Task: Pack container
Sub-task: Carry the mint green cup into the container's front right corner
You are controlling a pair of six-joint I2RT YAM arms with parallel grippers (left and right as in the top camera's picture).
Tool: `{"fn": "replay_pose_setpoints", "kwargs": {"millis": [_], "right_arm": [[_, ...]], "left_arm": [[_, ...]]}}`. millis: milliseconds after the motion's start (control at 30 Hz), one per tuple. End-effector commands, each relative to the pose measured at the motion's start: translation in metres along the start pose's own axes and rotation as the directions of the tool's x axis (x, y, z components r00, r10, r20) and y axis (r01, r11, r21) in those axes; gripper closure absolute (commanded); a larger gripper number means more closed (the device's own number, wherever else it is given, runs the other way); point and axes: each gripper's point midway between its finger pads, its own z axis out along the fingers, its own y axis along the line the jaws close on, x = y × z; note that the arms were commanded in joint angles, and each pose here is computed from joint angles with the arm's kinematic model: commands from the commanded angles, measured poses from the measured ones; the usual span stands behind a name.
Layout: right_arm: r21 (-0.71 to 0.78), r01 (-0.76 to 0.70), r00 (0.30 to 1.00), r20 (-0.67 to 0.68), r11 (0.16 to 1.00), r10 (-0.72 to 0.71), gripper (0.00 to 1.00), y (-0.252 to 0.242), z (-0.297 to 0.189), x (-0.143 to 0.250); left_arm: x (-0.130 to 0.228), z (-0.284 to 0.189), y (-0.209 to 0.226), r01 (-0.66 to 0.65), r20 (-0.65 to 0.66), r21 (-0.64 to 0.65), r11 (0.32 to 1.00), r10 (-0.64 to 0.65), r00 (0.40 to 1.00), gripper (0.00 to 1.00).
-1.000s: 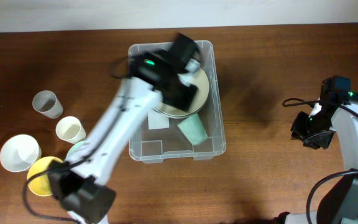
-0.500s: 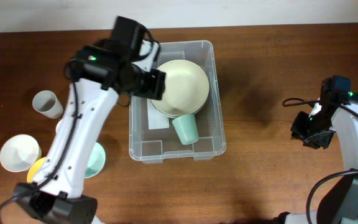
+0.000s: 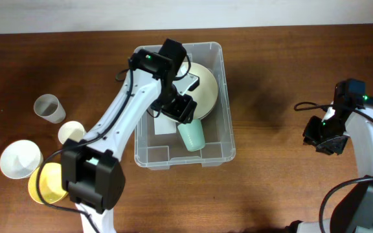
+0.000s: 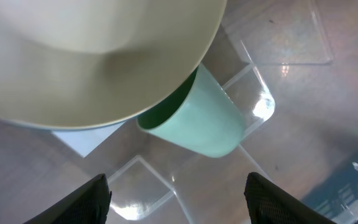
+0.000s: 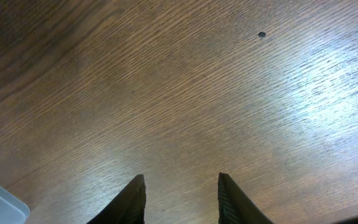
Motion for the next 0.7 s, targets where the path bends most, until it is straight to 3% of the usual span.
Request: {"fn": "replay_pose_setpoints", "kwargs": {"millis": [0, 367, 667], "right_arm": [[-0.014, 0.012, 1.0, 0.006, 1.0, -0.012, 0.67, 0.004, -0.002, 0.001], [-0.014, 0.012, 1.0, 0.005, 1.0, -0.012, 0.67, 0.004, -0.002, 0.001], [-0.013, 0.012, 1.0, 0.006, 1.0, -0.012, 0.67, 0.003, -0.002, 0.001]], "left_arm": [[0.0, 0.017, -0.011, -0.071, -0.019, 0.106, 0.992, 0.074, 0.997, 0.29], [0.0, 0.047, -0.004, -0.118, -0.066, 0.13, 0.984, 0.128, 0.99, 0.28], [-0.013, 0.051, -0.002, -0.136, -0.021, 0.123, 0.983, 0.14, 0.99, 0.28]]}}
